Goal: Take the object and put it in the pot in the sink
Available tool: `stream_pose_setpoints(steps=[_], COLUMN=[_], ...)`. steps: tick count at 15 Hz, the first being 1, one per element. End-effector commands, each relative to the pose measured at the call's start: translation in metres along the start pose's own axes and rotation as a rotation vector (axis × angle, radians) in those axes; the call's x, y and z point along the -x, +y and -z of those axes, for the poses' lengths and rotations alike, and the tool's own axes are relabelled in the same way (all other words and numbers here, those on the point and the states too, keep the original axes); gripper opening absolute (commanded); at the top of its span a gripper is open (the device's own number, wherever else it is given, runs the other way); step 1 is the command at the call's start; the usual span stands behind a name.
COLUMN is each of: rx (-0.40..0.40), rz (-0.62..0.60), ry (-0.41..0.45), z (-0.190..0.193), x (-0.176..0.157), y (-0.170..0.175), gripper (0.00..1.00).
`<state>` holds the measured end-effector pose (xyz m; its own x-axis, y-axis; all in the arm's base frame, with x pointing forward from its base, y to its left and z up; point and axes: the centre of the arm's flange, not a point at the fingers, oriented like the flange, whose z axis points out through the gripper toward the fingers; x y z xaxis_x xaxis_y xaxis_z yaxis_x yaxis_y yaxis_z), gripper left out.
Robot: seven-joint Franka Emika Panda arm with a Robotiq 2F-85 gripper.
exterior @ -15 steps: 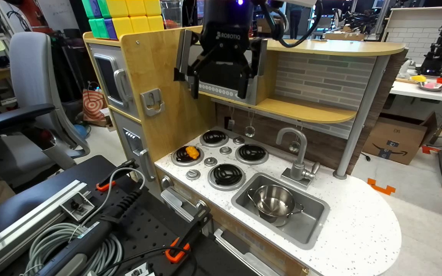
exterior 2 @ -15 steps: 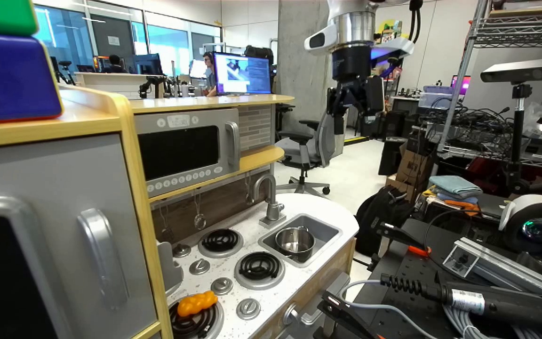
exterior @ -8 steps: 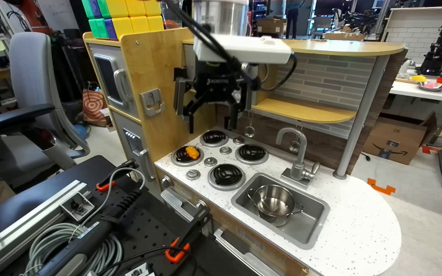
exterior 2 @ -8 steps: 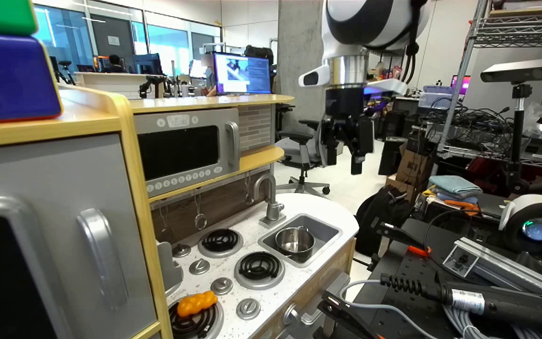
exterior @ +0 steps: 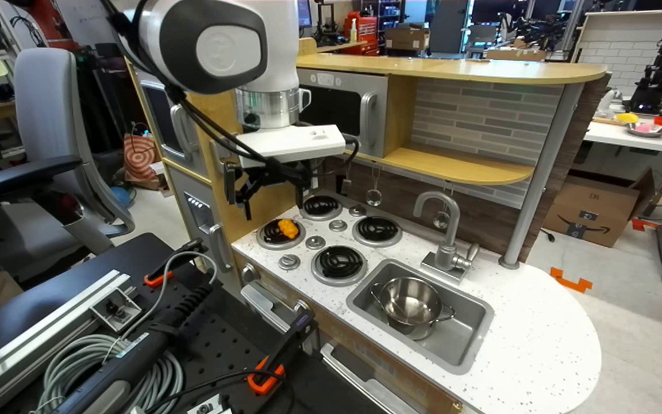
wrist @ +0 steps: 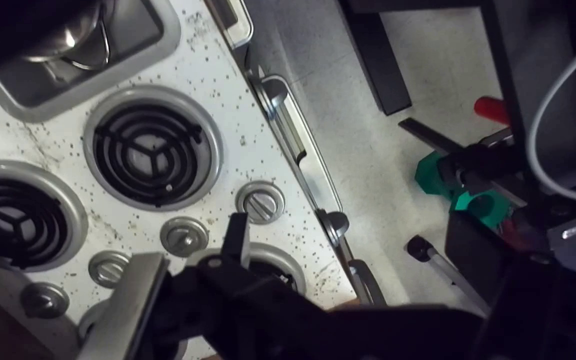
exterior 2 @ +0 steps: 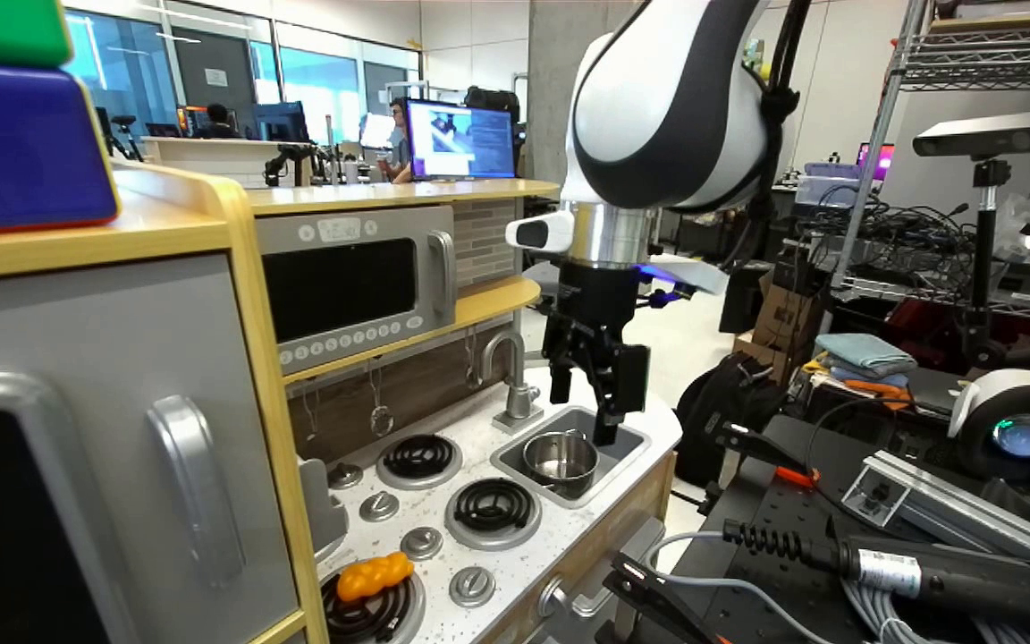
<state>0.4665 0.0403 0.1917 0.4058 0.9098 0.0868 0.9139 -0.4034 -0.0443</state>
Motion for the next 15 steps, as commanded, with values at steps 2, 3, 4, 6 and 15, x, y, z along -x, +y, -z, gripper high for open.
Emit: stream_pose_setpoints(steps=[2, 3, 4, 6, 15], rx=[0.028, 0.004, 0.008, 0.007, 0.044], rz=[0.0, -0.001, -0.004, -0.001, 0.008], ry=[0.122, 0.107, 0.08, 0.086, 0.105], z=[-0.023, -0.016, -0.018, -0.018, -0.087], x=[-0.03, -0.031, -0.033, -0.036, -0.062], y=[-0.011, -0.013, -0.018, -0.018, -0.015], gripper=[1.0, 1.0, 1.0, 1.0, 1.0])
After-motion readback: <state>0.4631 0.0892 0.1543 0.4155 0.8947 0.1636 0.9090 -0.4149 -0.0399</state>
